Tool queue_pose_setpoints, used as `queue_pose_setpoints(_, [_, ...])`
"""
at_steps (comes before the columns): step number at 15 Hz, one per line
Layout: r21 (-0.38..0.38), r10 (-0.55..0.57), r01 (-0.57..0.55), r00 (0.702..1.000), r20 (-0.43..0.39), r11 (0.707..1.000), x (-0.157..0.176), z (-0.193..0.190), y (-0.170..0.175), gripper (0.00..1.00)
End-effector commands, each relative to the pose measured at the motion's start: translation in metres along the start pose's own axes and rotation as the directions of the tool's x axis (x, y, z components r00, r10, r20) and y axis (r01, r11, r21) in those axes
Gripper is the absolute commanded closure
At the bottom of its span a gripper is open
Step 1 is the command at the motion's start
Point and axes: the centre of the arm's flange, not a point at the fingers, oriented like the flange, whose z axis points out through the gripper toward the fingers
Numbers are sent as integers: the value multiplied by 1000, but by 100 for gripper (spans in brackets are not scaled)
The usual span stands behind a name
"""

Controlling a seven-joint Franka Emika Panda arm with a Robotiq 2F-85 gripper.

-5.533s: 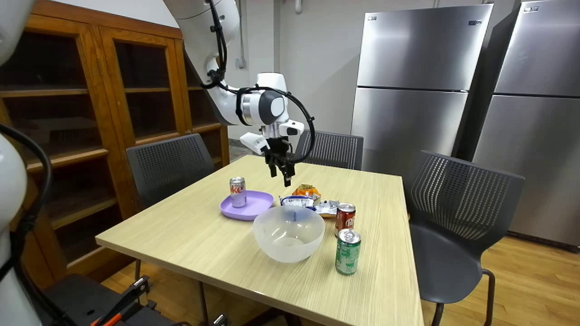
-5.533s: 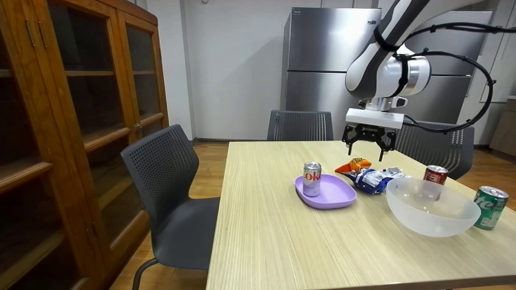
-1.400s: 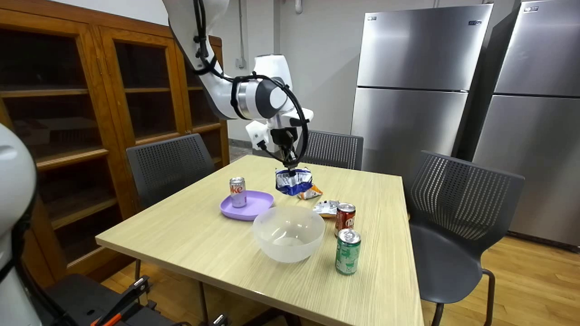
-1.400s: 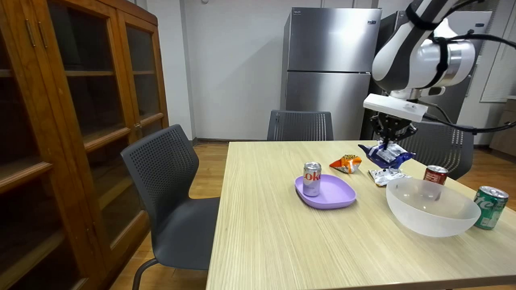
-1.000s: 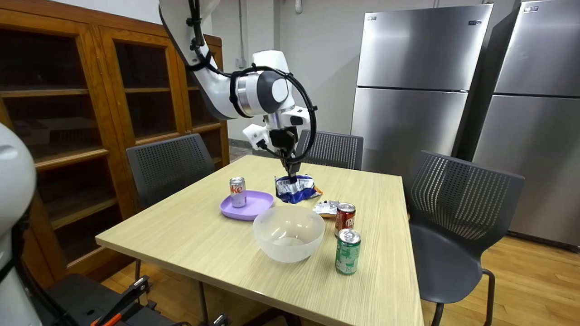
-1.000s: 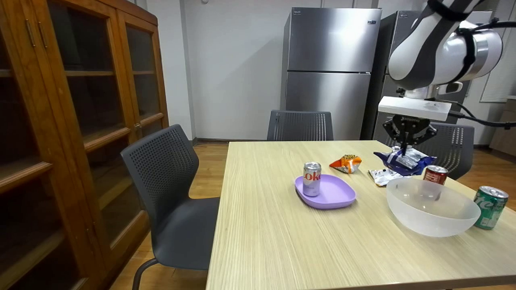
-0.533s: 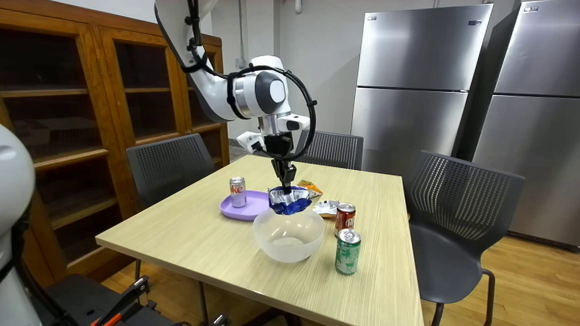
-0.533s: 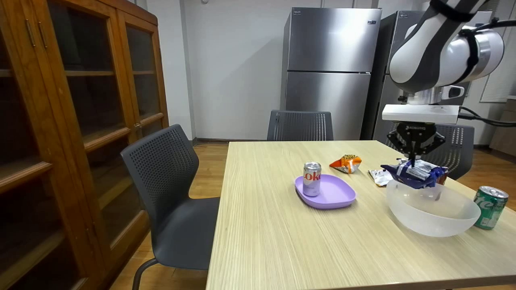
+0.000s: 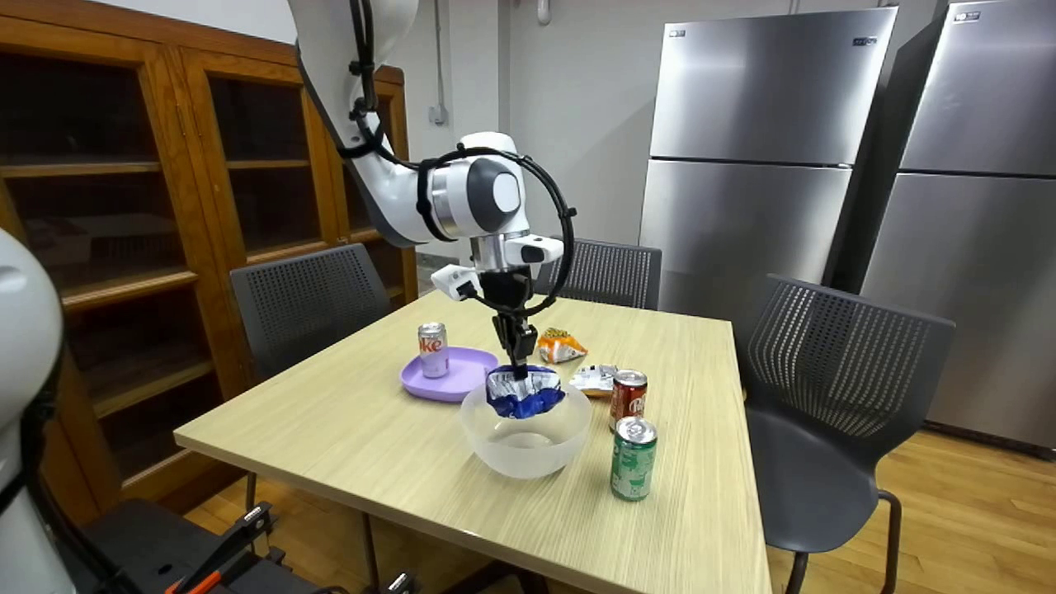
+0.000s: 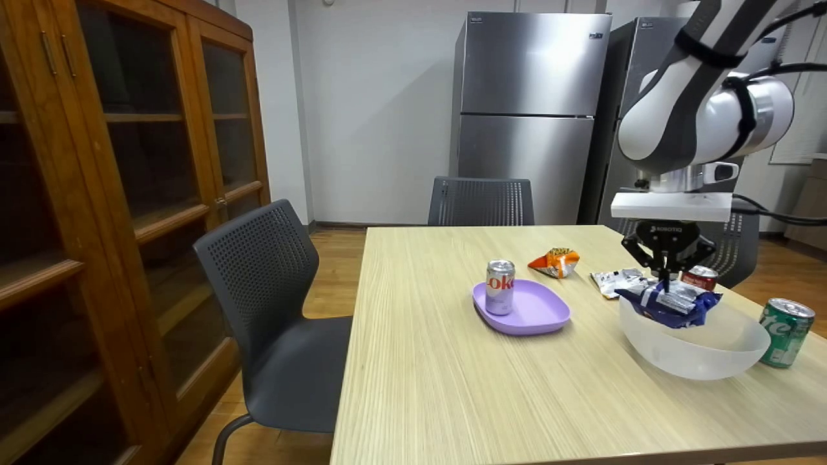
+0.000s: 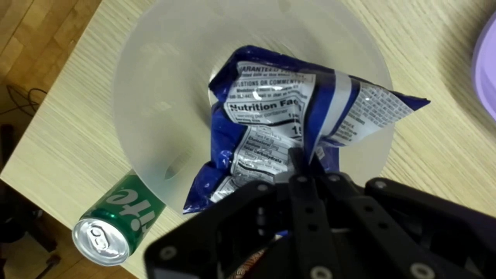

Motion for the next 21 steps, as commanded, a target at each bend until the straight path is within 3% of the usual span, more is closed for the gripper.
queue_pose_setpoints(1, [-28,36,-36,999,2,999,11,15,-11,100])
queue_pose_setpoints(14, [-64,23,-23,1000,7,998,19,32,-19,100])
queue_pose_setpoints(15, [-62,17,-17,1000,5,998,17,30,-18,74])
queue_pose_setpoints(17, [-51,13,-13,1000,1,999,16,24,-16,66])
queue_pose_setpoints(21, [-20,22,-22,1000,-7,1000,18,5,-10,37])
